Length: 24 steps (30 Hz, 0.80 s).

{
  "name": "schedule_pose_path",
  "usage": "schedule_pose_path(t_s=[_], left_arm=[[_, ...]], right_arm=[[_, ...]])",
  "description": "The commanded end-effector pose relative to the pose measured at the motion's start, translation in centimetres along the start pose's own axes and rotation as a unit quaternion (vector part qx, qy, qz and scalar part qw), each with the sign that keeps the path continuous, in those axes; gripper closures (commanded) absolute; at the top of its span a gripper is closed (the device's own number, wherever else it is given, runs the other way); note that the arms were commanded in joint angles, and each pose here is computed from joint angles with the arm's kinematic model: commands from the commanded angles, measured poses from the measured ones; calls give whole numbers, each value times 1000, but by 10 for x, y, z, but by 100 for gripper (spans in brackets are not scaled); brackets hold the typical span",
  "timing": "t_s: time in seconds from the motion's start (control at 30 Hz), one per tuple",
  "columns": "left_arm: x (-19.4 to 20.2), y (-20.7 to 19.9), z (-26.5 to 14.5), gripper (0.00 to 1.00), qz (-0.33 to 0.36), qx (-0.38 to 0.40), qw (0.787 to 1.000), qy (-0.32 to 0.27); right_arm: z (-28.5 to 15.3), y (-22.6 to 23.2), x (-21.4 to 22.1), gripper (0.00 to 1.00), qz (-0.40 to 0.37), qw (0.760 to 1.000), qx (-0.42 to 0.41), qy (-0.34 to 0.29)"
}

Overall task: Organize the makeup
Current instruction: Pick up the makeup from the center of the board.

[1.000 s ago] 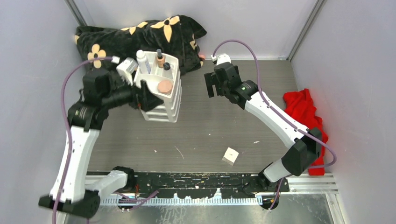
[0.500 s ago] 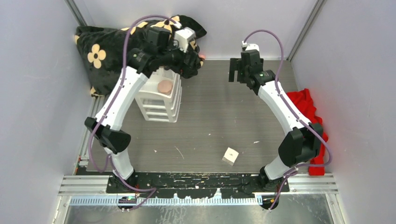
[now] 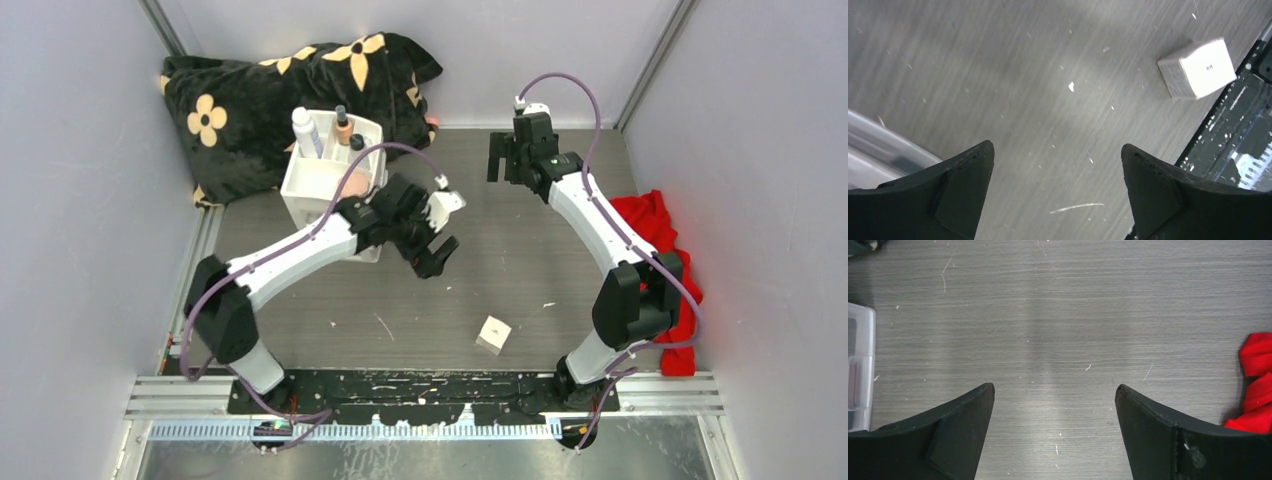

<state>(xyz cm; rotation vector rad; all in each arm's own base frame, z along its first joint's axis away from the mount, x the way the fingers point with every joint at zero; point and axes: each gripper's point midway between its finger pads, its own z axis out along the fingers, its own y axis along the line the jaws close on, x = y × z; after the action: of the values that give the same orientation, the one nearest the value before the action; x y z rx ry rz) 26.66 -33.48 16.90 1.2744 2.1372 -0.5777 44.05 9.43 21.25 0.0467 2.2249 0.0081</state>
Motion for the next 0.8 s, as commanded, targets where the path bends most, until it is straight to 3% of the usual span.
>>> schedule_pose_path(t_s=[0.0, 0.3, 0.77], left_arm=[[-44, -33, -33, 4, -20, 10, 990, -143], [-28, -112, 22, 8, -8, 26, 993, -113], [-17, -126, 87, 8, -123, -45, 988, -87]], right_arm=[[0, 3, -13, 5, 12, 1000, -8, -26], [7, 2, -11, 5, 10, 1000, -5, -20], [4, -3, -6, 5, 15, 1000, 0, -21]])
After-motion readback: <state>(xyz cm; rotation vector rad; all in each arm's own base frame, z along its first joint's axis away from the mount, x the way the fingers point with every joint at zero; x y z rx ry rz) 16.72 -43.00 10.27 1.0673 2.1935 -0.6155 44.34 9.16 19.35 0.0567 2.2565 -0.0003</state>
